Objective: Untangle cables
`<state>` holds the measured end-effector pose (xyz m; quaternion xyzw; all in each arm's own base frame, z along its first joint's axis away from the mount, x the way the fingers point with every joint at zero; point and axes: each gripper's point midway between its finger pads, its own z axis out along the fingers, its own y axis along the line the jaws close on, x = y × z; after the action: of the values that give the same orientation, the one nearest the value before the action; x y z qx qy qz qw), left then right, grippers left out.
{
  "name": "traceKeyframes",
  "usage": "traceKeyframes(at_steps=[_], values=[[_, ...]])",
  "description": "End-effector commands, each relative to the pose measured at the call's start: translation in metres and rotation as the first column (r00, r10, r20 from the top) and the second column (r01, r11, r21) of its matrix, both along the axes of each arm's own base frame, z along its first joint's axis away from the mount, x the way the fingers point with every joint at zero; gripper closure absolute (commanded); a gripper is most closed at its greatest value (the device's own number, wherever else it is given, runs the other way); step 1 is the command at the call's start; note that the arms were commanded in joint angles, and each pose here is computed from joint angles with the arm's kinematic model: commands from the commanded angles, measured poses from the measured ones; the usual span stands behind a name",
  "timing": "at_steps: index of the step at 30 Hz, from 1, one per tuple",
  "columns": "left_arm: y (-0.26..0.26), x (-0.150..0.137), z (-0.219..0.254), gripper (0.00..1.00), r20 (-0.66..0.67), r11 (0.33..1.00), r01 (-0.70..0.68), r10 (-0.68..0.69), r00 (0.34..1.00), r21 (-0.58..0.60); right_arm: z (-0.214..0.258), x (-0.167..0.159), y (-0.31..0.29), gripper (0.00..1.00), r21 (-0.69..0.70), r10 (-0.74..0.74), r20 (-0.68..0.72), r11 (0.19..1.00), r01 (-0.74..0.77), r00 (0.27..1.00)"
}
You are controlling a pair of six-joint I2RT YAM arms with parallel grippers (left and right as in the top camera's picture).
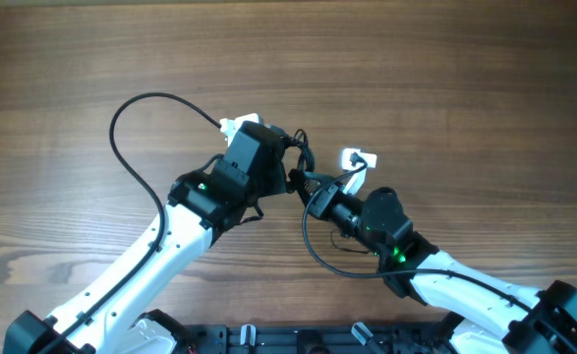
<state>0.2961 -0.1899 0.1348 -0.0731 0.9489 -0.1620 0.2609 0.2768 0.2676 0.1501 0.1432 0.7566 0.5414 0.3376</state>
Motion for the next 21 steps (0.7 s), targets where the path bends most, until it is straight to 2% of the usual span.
traceKeyframes(at_steps=[1,3,5,10,14,16,18,19,20,21], values=[[-0.014,-0.009,0.002,0.96,-0.017,0.998,0.056,-0.057,0.998,-0.023,-0.009,0.025,-0.029,0.95,-0.042,-0.209,-0.024,0.977,0.208,0.978],[-0.018,-0.011,0.002,0.96,-0.028,0.996,0.074,-0.076,0.997,-0.042,-0.014,0.026,-0.033,0.96,-0.058,-0.226,-0.031,0.973,0.223,0.974],[-0.031,-0.019,0.005,0.96,-0.024,0.979,0.195,-0.197,0.980,-0.066,-0.013,0.026,-0.032,0.95,-0.055,-0.226,-0.029,0.973,0.224,0.974],[-0.063,-0.048,0.013,0.96,0.002,0.858,0.489,-0.495,0.869,-0.158,-0.013,0.032,-0.041,0.95,-0.067,-0.284,-0.018,0.957,0.282,0.959],[-0.066,-0.051,0.014,0.96,0.008,0.840,0.516,-0.522,0.853,-0.171,-0.029,0.036,-0.059,0.94,-0.147,-0.368,-0.028,0.921,0.360,0.929],[-0.067,-0.050,0.018,0.96,0.025,0.839,0.517,-0.521,0.853,-0.172,-0.038,0.033,-0.061,0.81,-0.185,-0.369,-0.045,0.916,0.355,0.928],[-0.067,-0.046,0.021,0.96,0.042,0.841,0.513,-0.514,0.857,-0.168,-0.035,0.030,-0.052,0.64,-0.184,-0.310,-0.026,0.936,0.300,0.950],[-0.063,-0.042,0.021,0.96,0.045,0.853,0.499,-0.498,0.866,-0.153,-0.029,0.028,-0.047,0.51,-0.184,-0.272,0.002,0.946,0.267,0.962],[-0.056,-0.036,0.018,0.96,0.041,0.873,0.471,-0.470,0.882,-0.129,-0.022,0.026,-0.042,0.28,-0.187,-0.230,0.040,0.954,0.233,0.972],[-0.036,-0.022,0.013,0.96,0.033,0.914,0.400,-0.398,0.917,-0.066,-0.013,0.024,-0.039,0.00,-0.205,-0.195,0.092,0.956,0.210,0.977]])
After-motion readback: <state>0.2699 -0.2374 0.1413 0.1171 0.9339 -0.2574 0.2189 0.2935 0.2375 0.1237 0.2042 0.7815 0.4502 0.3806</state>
